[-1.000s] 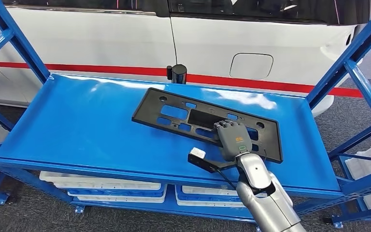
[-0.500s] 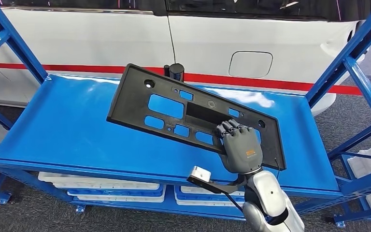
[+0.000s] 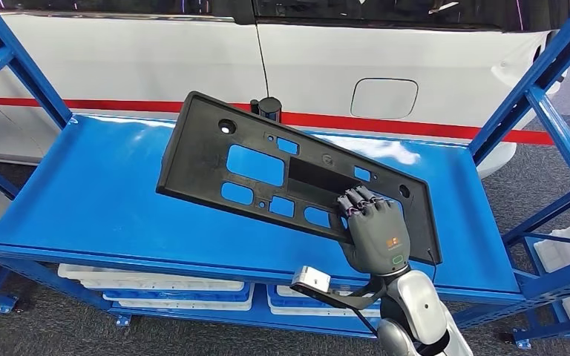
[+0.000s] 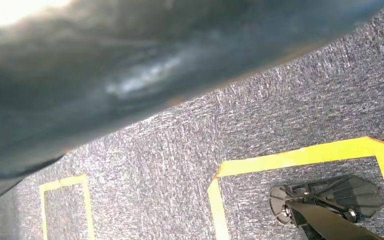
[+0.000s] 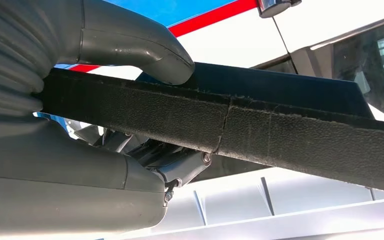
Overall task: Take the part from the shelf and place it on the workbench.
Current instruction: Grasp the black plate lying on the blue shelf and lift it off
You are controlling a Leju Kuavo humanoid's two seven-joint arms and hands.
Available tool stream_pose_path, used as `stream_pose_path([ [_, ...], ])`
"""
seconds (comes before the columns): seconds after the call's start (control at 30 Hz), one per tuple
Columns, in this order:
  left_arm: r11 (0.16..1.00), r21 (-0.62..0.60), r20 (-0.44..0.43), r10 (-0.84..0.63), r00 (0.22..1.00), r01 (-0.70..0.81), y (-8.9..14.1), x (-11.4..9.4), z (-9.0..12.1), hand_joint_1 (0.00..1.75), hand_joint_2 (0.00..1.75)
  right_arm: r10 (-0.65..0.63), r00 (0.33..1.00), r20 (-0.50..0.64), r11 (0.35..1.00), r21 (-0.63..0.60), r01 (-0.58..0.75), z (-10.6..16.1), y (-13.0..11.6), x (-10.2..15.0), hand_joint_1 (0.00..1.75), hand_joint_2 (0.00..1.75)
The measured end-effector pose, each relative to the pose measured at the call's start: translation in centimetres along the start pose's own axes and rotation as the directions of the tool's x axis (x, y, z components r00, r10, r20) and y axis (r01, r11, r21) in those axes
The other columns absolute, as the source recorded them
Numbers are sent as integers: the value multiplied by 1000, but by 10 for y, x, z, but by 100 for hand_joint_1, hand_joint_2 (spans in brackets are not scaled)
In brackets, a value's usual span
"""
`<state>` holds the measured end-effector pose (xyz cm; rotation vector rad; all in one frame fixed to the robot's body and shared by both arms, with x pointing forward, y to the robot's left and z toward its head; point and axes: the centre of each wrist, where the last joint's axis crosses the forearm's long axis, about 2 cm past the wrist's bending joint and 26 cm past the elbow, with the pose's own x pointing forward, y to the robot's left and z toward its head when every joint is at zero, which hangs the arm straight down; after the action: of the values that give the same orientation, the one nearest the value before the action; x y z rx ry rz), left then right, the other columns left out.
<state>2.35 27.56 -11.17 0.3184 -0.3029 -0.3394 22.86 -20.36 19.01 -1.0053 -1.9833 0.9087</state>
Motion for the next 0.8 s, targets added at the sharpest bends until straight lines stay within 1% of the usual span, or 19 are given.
stream_pose_path([
  [0.3, 1000, 0, 4, 2, 1000, -2, 0, -1, 0, 0, 0, -57, 998, -2, 998, 4, 57, 6, -1, 1, 175, 175],
  [0.53, 1000, -6, 1, 10, 1000, -10, 0, -1, 0, 0, 0, -61, 998, 2, 998, -4, 61, 17, -2, 6, 175, 175],
  [0.8, 1000, -5, -3, 7, 1000, -7, 1, -2, 0, 0, 0, -67, 998, 3, 998, -10, 67, 20, -4, 7, 175, 175],
])
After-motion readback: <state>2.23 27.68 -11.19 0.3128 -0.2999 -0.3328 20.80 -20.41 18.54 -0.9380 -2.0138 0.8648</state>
